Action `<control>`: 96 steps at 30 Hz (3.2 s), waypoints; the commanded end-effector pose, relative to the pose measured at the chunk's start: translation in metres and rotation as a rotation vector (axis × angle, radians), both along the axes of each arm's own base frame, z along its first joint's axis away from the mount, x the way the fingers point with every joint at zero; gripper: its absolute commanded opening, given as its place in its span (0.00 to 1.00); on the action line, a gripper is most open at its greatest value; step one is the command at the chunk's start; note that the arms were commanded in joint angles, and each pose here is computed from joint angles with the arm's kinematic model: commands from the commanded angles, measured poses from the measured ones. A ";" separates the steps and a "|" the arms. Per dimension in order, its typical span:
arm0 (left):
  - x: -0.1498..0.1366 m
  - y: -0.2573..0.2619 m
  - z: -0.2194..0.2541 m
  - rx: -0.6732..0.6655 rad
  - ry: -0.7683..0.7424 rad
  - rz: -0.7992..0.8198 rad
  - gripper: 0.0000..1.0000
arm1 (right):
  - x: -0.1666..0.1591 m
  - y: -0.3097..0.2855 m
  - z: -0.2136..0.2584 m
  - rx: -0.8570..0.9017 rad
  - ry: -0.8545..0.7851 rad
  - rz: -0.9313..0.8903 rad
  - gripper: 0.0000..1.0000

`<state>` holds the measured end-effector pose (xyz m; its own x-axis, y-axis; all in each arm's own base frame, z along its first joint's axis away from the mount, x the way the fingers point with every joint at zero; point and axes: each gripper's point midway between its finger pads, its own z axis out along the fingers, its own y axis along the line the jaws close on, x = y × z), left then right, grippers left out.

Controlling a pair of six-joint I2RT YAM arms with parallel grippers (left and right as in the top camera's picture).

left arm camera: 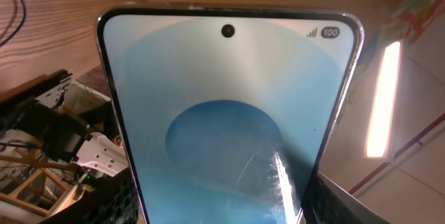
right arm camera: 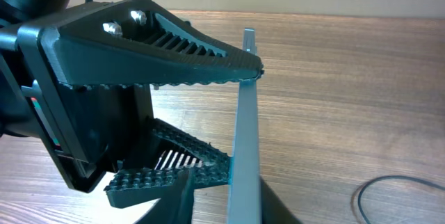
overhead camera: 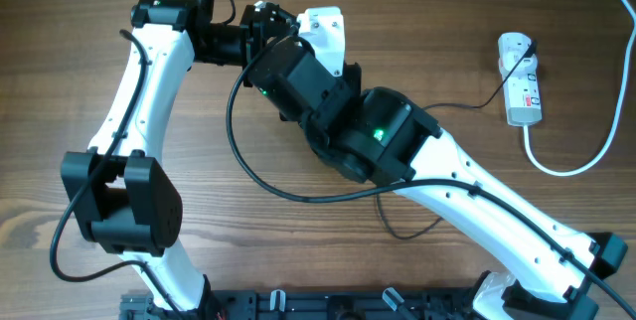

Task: Plug charger to phone and switch on socket

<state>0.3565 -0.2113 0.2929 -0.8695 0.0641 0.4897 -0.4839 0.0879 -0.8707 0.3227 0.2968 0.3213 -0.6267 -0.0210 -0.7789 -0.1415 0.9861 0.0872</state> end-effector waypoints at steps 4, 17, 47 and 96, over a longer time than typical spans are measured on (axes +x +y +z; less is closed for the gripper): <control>-0.007 0.002 0.020 -0.053 -0.012 -0.005 0.70 | 0.003 0.001 0.002 -0.005 -0.012 -0.004 0.19; -0.007 0.002 0.019 -0.050 -0.014 -0.005 1.00 | 0.003 0.000 0.012 0.105 -0.015 -0.070 0.04; -0.007 0.002 0.020 -0.041 0.100 -0.003 0.64 | 0.004 -0.020 -0.004 1.006 0.218 -0.896 0.05; -0.007 0.002 0.019 -0.039 0.098 -0.002 0.20 | 0.006 -0.013 0.017 1.126 0.225 -0.871 0.04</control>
